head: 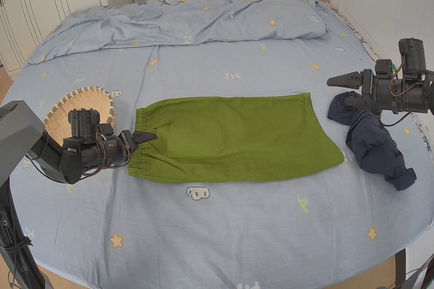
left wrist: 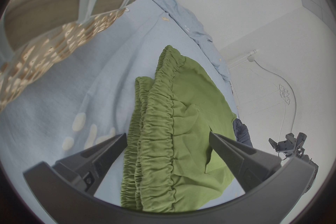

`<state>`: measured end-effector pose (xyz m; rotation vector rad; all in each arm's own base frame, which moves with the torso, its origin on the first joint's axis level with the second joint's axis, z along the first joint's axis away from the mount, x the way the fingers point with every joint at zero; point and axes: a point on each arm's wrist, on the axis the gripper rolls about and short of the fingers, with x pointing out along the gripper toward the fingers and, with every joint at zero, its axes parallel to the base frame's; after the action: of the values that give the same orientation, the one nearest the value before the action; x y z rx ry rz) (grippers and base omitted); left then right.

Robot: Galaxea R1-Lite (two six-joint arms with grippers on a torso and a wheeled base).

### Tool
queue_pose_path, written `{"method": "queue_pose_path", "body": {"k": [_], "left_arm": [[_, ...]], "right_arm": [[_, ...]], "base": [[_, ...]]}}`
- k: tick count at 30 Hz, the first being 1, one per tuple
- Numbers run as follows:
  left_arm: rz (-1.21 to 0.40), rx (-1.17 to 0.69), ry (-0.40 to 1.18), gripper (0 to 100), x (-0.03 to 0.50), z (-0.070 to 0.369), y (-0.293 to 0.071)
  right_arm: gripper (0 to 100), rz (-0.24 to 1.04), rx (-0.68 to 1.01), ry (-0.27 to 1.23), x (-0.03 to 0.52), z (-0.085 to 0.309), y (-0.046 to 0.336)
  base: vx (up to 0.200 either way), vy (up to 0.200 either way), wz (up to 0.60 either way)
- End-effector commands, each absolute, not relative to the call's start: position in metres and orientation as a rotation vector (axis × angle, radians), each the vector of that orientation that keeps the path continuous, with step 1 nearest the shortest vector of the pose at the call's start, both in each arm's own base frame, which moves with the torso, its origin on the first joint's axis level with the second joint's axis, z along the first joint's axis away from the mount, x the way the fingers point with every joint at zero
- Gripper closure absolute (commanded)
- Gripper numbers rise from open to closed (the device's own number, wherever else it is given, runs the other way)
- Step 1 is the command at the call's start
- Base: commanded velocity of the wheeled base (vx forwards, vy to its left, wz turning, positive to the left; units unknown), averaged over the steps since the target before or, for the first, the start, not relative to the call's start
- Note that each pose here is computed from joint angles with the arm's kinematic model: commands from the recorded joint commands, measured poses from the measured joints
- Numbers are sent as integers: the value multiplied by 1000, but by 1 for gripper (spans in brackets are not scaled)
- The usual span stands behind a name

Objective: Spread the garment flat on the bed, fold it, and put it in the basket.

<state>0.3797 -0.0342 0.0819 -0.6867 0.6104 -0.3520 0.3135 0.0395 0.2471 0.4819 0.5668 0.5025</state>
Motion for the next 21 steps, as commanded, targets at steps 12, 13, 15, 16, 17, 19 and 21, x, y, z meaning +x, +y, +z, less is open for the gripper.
{"method": "queue_pose_path", "body": {"k": [12, 13, 15, 16, 17, 19, 21], "left_arm": [[-344, -691, 648, 0, 383, 66, -37], [-344, -692, 649, 0, 383, 65, -37], [-351, -690, 637, 0, 386, 61, -38], [-353, -689, 631, 0, 387, 60, -38], [-353, -689, 631, 0, 387, 60, -38], [-365, -687, 616, 0, 391, 58, -41], [-383, -686, 616, 100, 394, 59, -48]], "right_arm": [[0, 531, 476, 579, 311, 245, 48], [0, 530, 476, 578, 311, 245, 47], [0, 530, 476, 578, 311, 245, 47], [0, 530, 476, 578, 311, 245, 47], [0, 530, 476, 578, 311, 245, 47], [0, 530, 476, 578, 312, 245, 47], [0, 527, 478, 580, 312, 244, 47]], "base": [[0, 0, 0], [0, 0, 0], [0, 0, 0], [0, 0, 0], [0, 0, 0], [0, 0, 0], [0, 0, 0]]}}
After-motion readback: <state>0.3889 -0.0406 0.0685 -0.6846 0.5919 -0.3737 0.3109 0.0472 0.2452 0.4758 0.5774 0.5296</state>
